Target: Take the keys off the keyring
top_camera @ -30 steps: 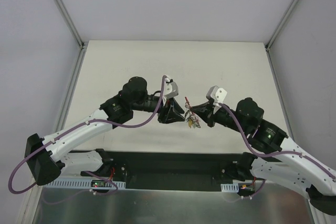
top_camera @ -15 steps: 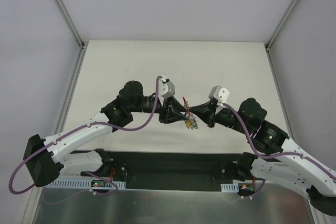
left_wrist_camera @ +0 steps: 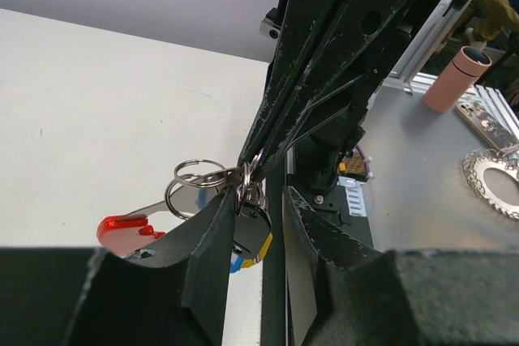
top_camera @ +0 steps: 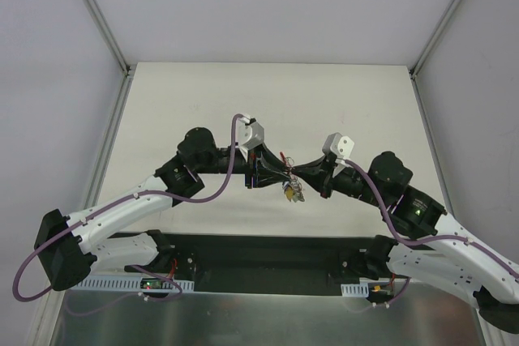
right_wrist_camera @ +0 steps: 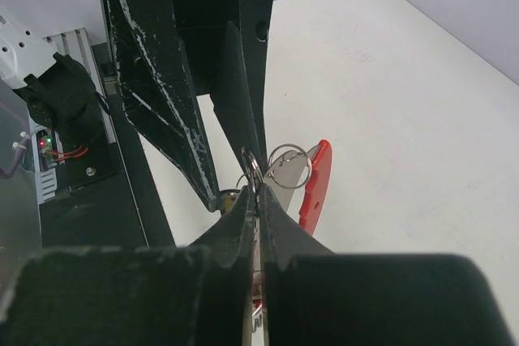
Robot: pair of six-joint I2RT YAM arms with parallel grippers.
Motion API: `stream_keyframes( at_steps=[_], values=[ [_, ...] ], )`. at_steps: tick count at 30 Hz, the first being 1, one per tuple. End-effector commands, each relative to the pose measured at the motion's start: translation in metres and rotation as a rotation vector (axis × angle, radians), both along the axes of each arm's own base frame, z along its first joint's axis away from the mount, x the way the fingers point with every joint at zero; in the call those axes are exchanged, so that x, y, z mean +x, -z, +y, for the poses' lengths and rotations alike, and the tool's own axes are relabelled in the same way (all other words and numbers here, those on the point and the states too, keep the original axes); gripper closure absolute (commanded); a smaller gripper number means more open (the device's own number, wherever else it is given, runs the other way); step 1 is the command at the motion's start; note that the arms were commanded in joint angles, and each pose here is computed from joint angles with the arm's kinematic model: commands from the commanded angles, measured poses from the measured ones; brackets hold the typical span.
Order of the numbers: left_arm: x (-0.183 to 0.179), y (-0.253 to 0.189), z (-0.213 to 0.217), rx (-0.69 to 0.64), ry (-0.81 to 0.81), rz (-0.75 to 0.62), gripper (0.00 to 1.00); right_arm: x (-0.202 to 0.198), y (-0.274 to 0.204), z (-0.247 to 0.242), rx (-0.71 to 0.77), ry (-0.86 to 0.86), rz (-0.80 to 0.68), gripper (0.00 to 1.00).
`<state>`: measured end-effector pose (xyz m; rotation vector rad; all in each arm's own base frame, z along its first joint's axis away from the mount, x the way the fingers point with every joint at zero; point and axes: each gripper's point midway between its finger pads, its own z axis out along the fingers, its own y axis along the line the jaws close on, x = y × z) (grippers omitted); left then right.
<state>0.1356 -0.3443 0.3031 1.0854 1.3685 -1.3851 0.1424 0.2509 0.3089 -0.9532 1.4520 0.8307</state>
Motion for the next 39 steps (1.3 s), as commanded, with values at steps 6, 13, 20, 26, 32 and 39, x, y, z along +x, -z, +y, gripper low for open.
stream_keyframes(
  at_steps=[6, 13, 20, 26, 32, 39],
  values=[
    [-0.017, -0.01, 0.003, -0.05, 0.062, 0.022, 0.71, 0.002, -0.036, 0.001, 0.11, 0.011, -0.069, 0.99],
    [-0.02, -0.005, 0.006, -0.05, 0.064, 0.035, 0.7, 0.003, -0.034, 0.0, 0.108, 0.018, -0.068, 0.99],
    [-0.023, -0.016, 0.009, -0.095, 0.066, 0.029, 0.73, 0.005, -0.033, 0.0, 0.107, 0.025, -0.064, 0.99],
    [-0.021, -0.018, 0.007, -0.104, 0.061, 0.028, 0.73, 0.004, -0.03, 0.002, 0.101, 0.017, -0.056, 0.99],
    [-0.016, -0.015, 0.005, -0.094, 0.039, 0.04, 0.71, 0.003, -0.031, 0.002, 0.103, 0.016, -0.059, 0.99],
    [-0.013, -0.014, 0.003, -0.081, 0.032, 0.051, 0.71, 0.003, -0.029, 0.002, 0.095, 0.014, -0.055, 0.99]
  ],
)
